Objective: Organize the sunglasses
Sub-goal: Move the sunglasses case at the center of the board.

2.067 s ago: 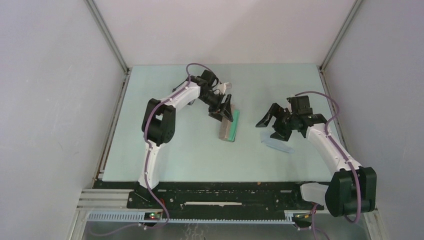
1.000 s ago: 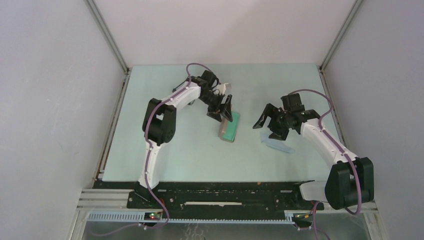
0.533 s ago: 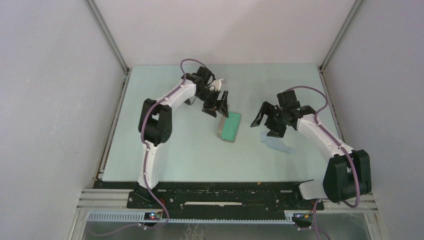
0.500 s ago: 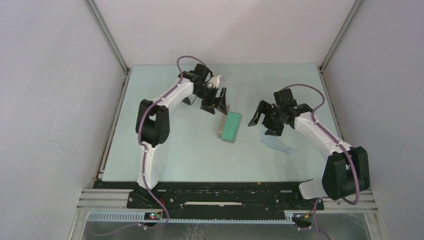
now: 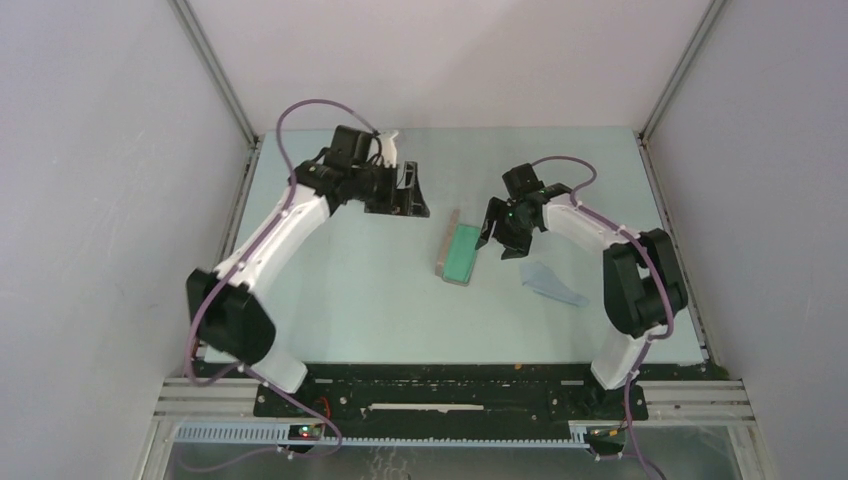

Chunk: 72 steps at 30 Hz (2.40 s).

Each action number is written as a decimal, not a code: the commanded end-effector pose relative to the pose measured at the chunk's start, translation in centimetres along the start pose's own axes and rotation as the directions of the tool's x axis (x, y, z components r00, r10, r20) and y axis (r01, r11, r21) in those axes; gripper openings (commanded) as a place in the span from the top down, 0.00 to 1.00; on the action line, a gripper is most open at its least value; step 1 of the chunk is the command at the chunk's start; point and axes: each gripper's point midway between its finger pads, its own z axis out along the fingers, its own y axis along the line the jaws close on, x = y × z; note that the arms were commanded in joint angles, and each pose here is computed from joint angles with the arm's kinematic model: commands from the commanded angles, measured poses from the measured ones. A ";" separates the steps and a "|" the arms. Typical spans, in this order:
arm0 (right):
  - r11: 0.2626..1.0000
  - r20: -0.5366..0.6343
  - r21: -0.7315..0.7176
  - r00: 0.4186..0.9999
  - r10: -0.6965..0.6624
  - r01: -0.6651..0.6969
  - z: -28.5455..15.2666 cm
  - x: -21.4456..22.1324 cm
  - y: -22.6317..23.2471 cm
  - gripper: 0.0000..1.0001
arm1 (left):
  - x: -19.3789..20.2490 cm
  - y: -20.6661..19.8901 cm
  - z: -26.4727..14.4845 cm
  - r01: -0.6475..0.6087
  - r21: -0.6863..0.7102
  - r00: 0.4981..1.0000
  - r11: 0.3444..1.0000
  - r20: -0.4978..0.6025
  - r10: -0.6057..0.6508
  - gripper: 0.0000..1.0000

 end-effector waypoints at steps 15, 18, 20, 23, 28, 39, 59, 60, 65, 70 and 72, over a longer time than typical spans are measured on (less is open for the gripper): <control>0.977 -0.047 0.155 0.987 0.153 -0.144 7.0 -0.9 0.9 0.53 | 1.7 1.6 -6.5 0.120 -0.101 0.958 0.988 0.274 -0.088 0.14; 0.969 -0.052 0.172 0.981 0.189 -0.178 7.7 -1.0 0.7 0.74 | 2.0 1.6 -6.6 0.116 -0.095 0.959 0.989 0.270 -0.087 0.14; 0.961 -0.051 0.165 0.971 0.234 -0.223 7.9 -1.3 0.5 0.93 | 2.3 1.7 -6.6 0.114 -0.096 0.962 0.989 0.261 -0.085 0.14; 0.929 -0.030 0.166 0.940 0.339 -0.330 7.6 -2.2 -0.6 1.00 | 2.4 1.8 -6.7 0.112 -0.101 0.962 0.989 0.260 -0.082 0.14; 0.733 0.068 0.213 0.758 0.648 -0.646 5.2 -3.2 -5.0 1.00 | 2.7 1.9 -6.8 0.111 -0.099 0.960 0.989 0.267 -0.081 0.14; 0.360 0.313 0.137 0.385 0.868 -0.923 2.6 -7.2 -11.1 1.00 | 3.7 1.8 -6.5 0.116 -0.077 0.961 0.990 0.261 -0.092 0.14; 0.327 0.168 -0.036 0.317 0.933 -0.944 3.8 -11.2 -8.4 0.87 | 4.6 1.6 -6.2 0.110 -0.048 0.963 0.993 0.254 -0.095 0.14; 0.337 0.166 -0.031 0.328 0.930 -0.941 3.9 -11.0 -8.4 0.86 | 4.6 1.5 -6.2 0.111 -0.044 0.963 0.993 0.254 -0.096 0.14; 0.384 0.171 -0.030 0.374 0.912 -0.923 3.4 -10.8 -8.1 0.80 | 4.7 1.5 -6.0 0.108 -0.039 0.964 0.993 0.249 -0.095 0.14; 0.430 0.164 -0.041 0.419 0.893 -0.902 3.2 -10.8 -7.5 0.74 | 4.8 1.5 -6.0 0.105 -0.035 0.964 0.994 0.250 -0.093 0.14; 0.454 0.161 -0.038 0.443 0.882 -0.890 3.3 -10.6 -7.3 0.72 | 4.8 1.3 -5.9 0.105 -0.026 0.964 0.994 0.249 -0.095 0.14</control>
